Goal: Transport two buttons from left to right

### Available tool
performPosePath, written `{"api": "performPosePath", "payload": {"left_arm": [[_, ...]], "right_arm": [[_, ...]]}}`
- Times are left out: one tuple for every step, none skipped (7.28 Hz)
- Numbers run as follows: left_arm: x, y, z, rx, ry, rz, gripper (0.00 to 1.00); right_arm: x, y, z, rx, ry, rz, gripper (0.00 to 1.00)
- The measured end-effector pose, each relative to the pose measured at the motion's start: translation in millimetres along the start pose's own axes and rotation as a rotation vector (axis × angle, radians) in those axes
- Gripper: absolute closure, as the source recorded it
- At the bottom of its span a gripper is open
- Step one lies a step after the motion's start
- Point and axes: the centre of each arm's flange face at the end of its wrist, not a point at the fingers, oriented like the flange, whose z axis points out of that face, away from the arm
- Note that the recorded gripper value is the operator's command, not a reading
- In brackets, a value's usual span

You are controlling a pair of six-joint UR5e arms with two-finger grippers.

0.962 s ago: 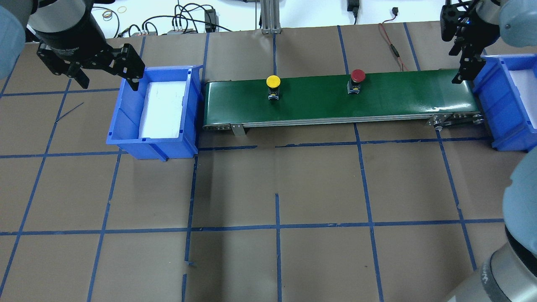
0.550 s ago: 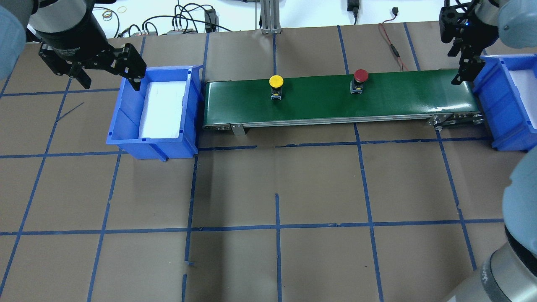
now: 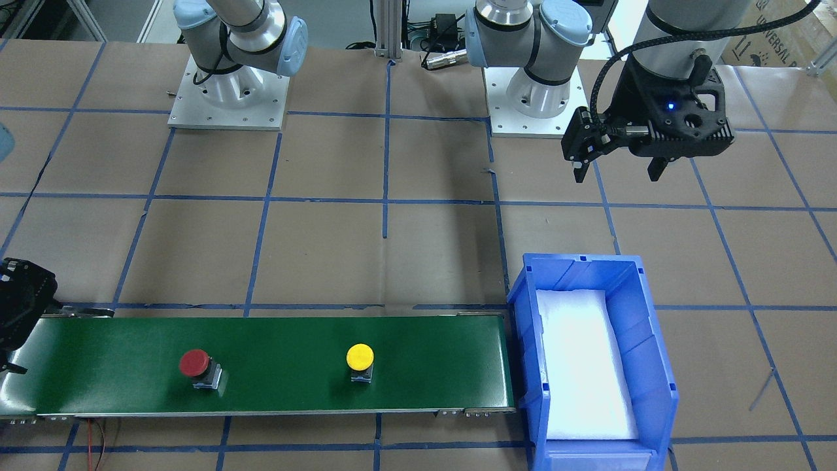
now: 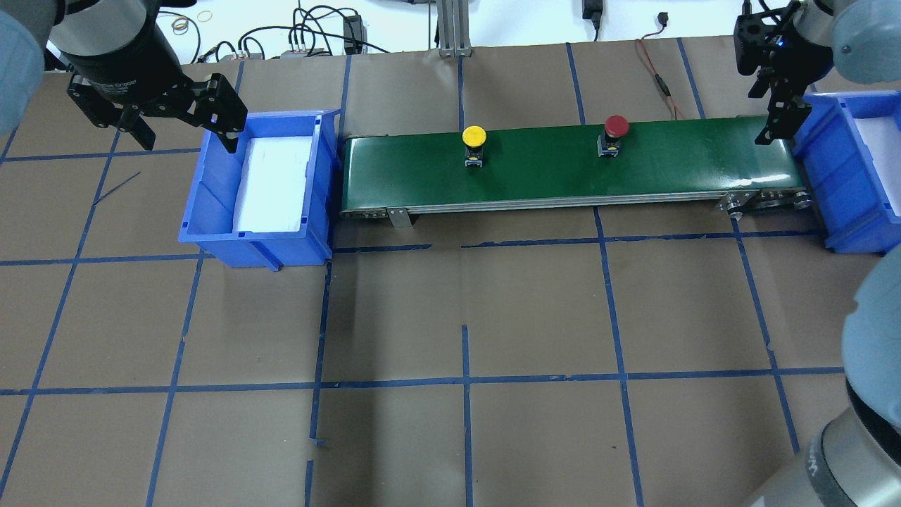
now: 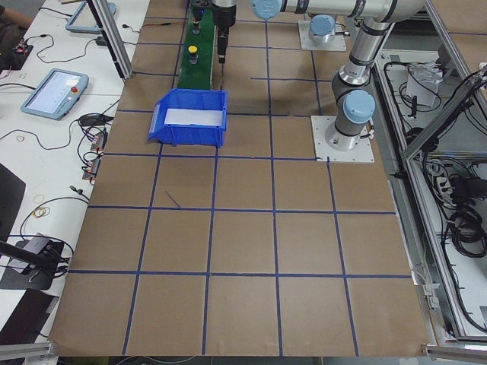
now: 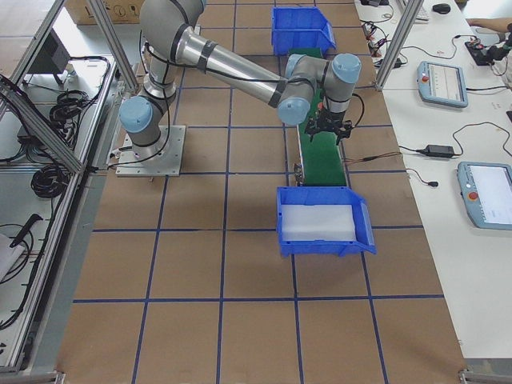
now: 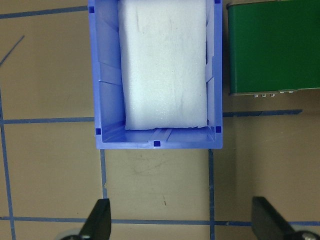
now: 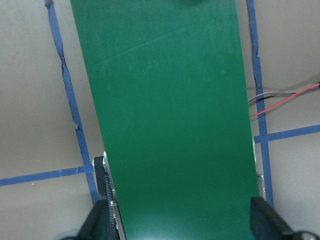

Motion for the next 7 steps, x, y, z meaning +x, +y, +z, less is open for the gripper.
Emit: {"api": "performPosePath", "payload": {"left_arm": [[0.2,0.0,-0.1,0.0,0.0,0.0,0.0],[0.5,0.0,-0.3,0.001,0.0,0.001,0.0],[0.6,0.0,-0.5,0.001,0.0,0.001,0.0],[0.5,0.0,-0.5,0.001,0.0,0.001,0.0],[0.4,0.0,-0.4,0.0,0.0,0.001,0.0],[0.1,0.0,-0.2,0.0,0.0,0.0,0.0],[-0.2,-0.1,-0.3,0.001,0.0,0.0,0.0]], "right_arm": [[-0.1,-0.6,0.2,0.0,0.0,-0.001,0.0],[0.0,-1.0,0.2,0.0,0.002,-0.001,0.0],[0.0,-1.6,0.4,0.0,0.003,-0.002,0.0],[-0.1,-2.1,0.5,0.0,0.003,-0.003,0.0],[-0.1,-2.3,0.6,0.0,0.003,-0.003,0.0],[-0.2,-2.5,0.7,0.0,0.002,-0.004,0.0],[-0.1,-2.5,1.1,0.0,0.002,-0.004,0.0]]}}
